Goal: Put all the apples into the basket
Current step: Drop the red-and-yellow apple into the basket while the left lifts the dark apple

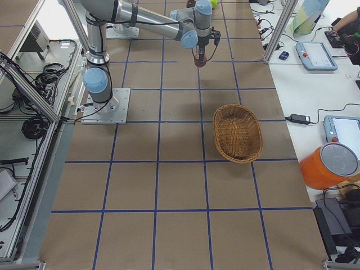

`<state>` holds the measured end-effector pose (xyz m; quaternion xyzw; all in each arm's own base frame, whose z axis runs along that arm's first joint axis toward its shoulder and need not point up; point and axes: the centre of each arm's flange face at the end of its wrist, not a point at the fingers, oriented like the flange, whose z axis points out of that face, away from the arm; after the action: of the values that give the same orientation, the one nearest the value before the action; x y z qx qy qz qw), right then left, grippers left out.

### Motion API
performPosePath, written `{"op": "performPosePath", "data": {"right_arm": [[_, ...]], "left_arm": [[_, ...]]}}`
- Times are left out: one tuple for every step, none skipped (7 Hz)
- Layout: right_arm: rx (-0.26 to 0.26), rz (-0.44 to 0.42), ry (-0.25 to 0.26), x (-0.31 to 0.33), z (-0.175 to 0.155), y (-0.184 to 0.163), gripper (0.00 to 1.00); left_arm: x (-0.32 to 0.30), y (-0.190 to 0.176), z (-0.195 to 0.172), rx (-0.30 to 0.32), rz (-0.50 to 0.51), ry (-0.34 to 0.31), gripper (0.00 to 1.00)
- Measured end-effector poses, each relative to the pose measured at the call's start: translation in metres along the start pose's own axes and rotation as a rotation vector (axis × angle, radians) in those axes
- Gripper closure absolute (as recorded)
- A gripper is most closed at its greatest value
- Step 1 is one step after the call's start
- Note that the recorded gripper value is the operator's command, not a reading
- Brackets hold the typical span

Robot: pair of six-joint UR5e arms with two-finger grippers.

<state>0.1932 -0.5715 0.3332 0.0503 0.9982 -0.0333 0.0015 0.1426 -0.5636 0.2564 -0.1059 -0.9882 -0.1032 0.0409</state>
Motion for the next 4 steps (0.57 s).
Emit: {"op": "performPosePath", "data": {"right_arm": [[0.007,-0.03,0.008,0.058,-0.02,-0.035,0.87],[0.012,-0.055,0.015,0.126,-0.025,-0.06,0.86],[0.021,-0.078,0.019,0.192,-0.017,-0.08,0.86],[0.039,-0.11,0.028,0.251,0.002,-0.099,0.86]], "left_arm": [[0.058,-0.017,-0.015,0.024,0.027,0.018,1.0],[0.126,-0.034,-0.022,0.043,0.029,0.027,1.0],[0.2,-0.048,-0.024,0.059,-0.008,0.03,1.0],[0.275,-0.054,-0.021,0.075,-0.058,0.022,1.0]]}}
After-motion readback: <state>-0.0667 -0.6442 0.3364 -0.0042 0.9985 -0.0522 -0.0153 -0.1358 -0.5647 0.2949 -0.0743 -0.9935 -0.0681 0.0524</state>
